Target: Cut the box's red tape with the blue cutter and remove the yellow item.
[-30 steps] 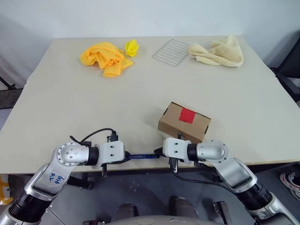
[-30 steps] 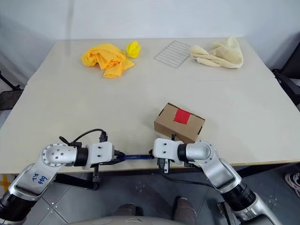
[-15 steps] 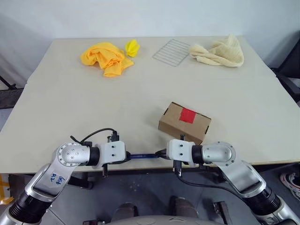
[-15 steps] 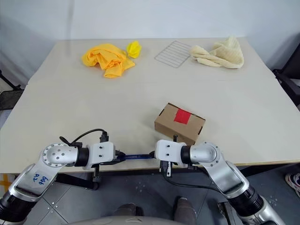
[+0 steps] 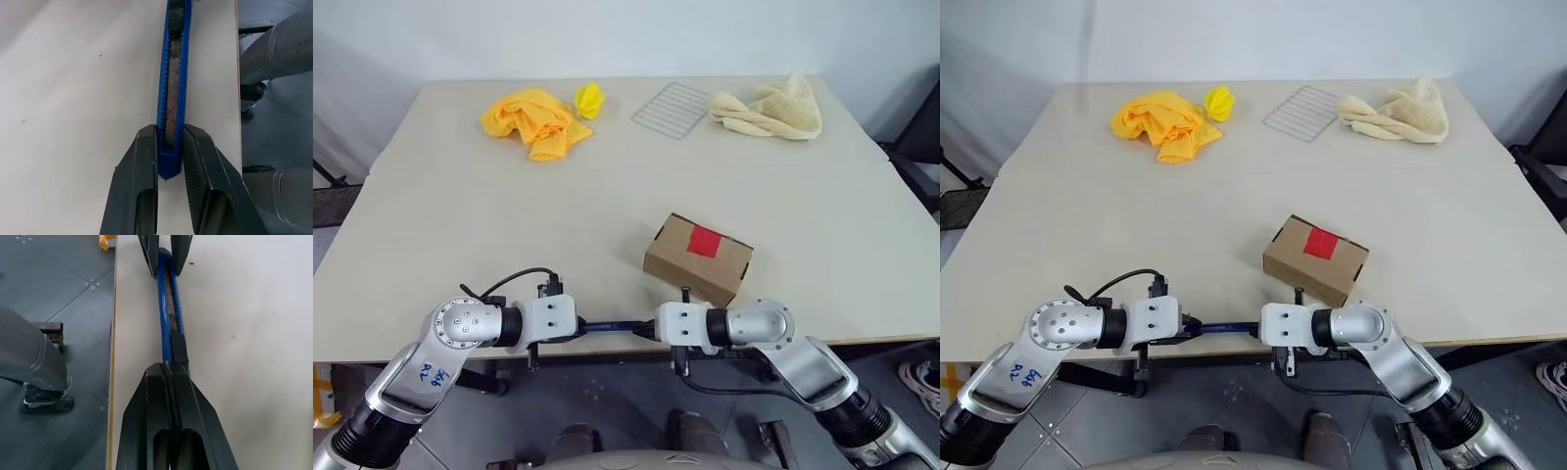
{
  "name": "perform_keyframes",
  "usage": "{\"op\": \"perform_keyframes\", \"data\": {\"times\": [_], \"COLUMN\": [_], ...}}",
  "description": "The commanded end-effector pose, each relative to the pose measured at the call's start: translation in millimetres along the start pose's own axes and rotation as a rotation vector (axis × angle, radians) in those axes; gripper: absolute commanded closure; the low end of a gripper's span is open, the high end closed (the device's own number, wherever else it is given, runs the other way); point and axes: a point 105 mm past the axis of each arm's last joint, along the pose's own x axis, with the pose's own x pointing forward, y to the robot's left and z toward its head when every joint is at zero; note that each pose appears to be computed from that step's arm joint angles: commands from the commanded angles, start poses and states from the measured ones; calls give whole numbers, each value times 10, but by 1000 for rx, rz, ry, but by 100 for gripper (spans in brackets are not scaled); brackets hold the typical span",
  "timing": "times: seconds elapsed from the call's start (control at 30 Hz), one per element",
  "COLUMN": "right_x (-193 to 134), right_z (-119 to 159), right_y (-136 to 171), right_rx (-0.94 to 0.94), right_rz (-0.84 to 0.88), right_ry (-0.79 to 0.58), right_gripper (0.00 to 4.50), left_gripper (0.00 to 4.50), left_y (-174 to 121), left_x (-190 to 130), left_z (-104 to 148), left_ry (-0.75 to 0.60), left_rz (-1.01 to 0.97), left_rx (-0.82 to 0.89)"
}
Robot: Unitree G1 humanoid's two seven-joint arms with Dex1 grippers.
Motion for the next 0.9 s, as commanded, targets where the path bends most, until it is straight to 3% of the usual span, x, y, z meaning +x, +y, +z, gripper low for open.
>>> {"op": "perform_keyframes", "data": {"times": [0.03, 0.4, 0.9], "right_x": [32, -144, -84], "right_z": [-43, 166, -3], "right_y": [-40, -127, -23], "right_rx": [-4, 63, 77], "right_rz": [-15, -86, -37], "right_ry": [15, -79, -25], "right_gripper": [446, 446, 446], "left_gripper": [406, 406, 406], "left_y": [-189, -187, -156], "left_x": [92, 101, 111], "left_z": [-134, -132, -133], "left_ry": [46, 44, 44], "left_rz": [-83, -85, -80], "left_rx": [-46, -44, -38]}}
